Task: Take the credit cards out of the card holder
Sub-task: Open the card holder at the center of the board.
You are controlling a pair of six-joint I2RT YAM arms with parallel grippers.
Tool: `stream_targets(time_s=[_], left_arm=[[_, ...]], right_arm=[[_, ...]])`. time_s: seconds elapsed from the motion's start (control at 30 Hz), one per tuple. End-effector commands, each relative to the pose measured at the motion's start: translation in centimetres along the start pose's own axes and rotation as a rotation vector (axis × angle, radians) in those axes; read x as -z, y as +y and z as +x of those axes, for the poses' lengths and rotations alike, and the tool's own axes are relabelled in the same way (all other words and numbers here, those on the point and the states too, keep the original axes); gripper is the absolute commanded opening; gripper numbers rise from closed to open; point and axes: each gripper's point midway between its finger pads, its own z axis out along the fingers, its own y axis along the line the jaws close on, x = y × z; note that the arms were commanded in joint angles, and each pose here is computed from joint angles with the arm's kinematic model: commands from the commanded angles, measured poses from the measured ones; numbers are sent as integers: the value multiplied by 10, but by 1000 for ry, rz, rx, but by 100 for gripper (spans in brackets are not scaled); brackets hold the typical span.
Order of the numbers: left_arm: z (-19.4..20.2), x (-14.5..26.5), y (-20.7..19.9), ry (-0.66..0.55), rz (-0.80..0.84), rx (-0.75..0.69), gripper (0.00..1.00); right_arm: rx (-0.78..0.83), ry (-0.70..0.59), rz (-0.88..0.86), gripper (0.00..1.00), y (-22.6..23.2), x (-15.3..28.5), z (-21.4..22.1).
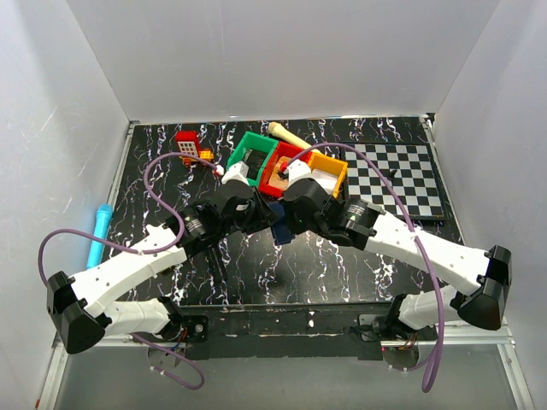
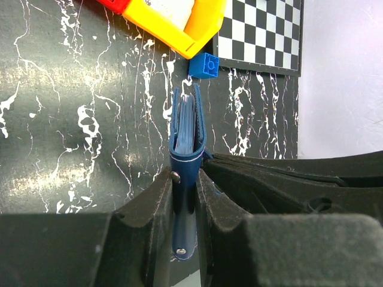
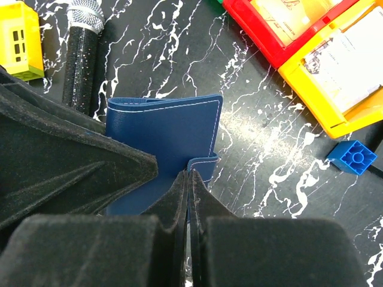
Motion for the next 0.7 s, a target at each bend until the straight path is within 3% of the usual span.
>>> stream_targets(time_s=[0.0,0.67], left_arm=[[-13,17,-10,-49,45,15,0],[-11,15,-8,-43,41,15,0]], right_arm=[[-22,7,29,1,-17,4,5],[-112,1,-18,1,-24,6,4]])
